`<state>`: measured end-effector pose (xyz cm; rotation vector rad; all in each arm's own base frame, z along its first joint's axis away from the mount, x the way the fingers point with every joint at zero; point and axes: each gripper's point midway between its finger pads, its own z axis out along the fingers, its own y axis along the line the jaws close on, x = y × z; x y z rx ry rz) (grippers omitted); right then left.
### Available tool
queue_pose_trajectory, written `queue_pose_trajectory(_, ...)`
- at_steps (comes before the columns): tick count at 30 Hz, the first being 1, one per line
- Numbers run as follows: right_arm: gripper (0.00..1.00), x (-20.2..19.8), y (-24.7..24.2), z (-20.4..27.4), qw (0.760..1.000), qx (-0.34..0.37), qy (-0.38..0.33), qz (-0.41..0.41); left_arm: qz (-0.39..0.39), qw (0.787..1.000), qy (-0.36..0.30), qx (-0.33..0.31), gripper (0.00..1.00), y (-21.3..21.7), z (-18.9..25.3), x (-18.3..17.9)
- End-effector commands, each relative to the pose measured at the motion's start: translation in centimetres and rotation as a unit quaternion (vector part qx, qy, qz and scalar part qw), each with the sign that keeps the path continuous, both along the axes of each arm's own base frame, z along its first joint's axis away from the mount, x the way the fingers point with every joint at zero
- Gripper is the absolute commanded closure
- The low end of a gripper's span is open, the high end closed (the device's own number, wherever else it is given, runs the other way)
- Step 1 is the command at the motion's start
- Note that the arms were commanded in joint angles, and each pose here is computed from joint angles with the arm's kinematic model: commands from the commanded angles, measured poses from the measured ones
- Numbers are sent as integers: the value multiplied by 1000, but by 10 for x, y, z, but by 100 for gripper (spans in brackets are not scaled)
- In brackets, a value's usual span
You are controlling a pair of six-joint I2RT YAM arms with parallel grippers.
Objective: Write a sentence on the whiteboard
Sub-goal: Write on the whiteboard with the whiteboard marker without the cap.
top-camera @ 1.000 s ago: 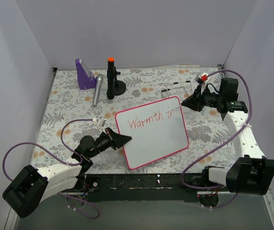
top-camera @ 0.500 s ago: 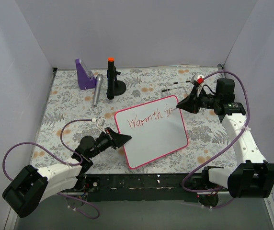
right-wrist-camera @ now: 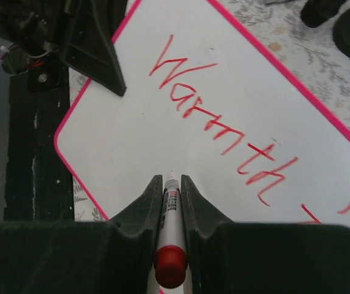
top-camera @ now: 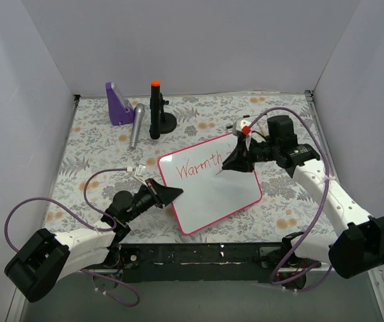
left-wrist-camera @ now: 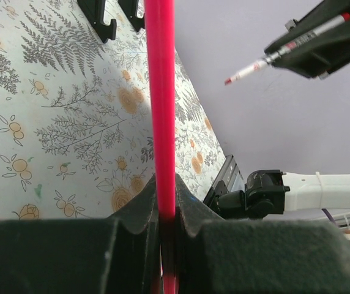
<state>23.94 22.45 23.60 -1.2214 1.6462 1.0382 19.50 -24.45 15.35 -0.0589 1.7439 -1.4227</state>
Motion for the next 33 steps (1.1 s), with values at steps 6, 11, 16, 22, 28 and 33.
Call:
queue_pose_trajectory(6, 99, -48, 44, -7, 993, -23, -23, 110, 23, 996, -54, -68, 100, 3, 48, 8)
queue_pose_trajectory(11, 99, -55, 46, -13, 992, -24, -30, 120, 30, 996, -57, -68, 100, 6, 49, 7)
queue_pose_trajectory(16, 99, -57, 46, -21, 992, -27, -33, 123, 37, 995, -64, -62, 100, 10, 48, 7)
queue_pose_trajectory(22, 99, -59, 45, -24, 991, -27, -38, 124, 36, 995, -67, -64, 100, 11, 50, 6)
queue_pose_trajectory(28, 99, -60, 44, -25, 991, -28, -39, 123, 32, 995, -69, -64, 100, 10, 50, 4)
queue_pose_trajectory(33, 99, -61, 44, -25, 991, -27, -40, 124, 33, 995, -68, -63, 100, 10, 49, 4)
